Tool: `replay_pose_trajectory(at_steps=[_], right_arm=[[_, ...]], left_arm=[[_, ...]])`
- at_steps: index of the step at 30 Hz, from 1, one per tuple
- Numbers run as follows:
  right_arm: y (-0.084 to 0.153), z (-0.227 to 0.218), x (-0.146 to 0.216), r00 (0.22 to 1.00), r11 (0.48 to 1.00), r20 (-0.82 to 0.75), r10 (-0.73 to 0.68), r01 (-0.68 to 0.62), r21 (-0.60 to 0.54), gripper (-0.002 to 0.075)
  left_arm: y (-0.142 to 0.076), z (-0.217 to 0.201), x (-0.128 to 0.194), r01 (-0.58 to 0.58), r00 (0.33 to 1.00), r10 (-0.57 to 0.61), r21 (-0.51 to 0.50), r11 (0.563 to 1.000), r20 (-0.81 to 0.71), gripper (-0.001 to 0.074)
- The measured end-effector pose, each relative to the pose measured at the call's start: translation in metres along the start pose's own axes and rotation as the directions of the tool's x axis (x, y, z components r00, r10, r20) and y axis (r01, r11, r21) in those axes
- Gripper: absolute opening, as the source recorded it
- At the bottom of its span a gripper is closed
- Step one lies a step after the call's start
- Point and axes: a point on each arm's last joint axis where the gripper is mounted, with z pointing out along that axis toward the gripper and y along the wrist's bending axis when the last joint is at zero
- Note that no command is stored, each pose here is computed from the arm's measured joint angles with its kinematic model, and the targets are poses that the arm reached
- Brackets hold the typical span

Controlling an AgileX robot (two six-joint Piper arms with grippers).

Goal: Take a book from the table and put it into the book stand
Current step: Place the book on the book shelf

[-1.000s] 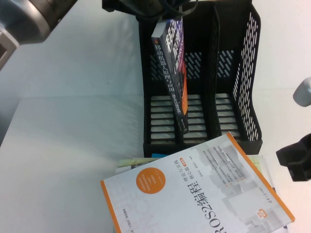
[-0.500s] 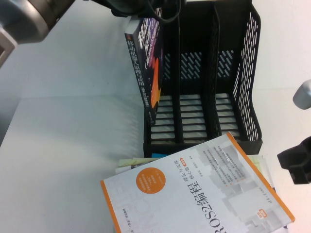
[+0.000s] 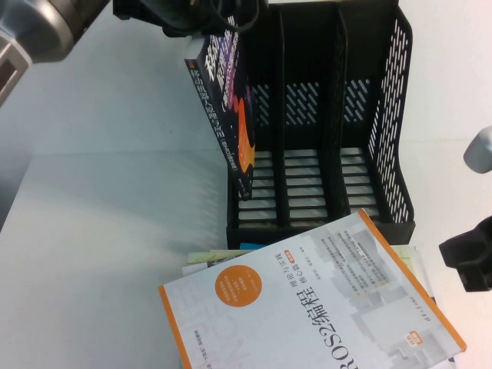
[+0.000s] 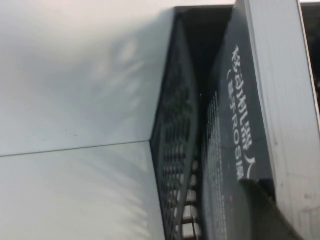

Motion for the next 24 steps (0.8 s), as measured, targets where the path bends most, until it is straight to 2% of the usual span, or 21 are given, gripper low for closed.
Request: replay_pose_trajectory(at_steps=[5, 15, 22, 24], right_arm=[[0.0, 0.0, 0.0, 1.0, 1.0, -0.001, -0.005, 0.005, 0.005, -0.0003], [-0.001, 0.0, 0.0, 1.0, 1.0, -0.001, -0.01, 0.01, 0.015, -0.0003], [-0.002, 0.0, 0.0, 1.0, 1.0, -0.001, -0.012, 0.012, 0.018, -0.0003], [-0.002, 0.0, 0.0, 1.0, 1.0, -0.002, -0.014, 0.014, 0.019, -0.0003]], left_arm=[[0.012, 0.012, -0.003, 0.014, 1.0, -0.014, -0.01, 1.0, -0.009, 0.0111], [0.011, 0.049, 0.009, 0.011, 0.998, -0.012, -0.011, 1.0, -0.061, 0.0111], [0.011, 0.059, 0.012, -0.007, 0.997, 0.006, -0.017, 1.0, -0.079, 0.0112], [0.011, 0.059, 0.012, -0.016, 0.997, 0.014, -0.019, 1.0, -0.076, 0.0138]])
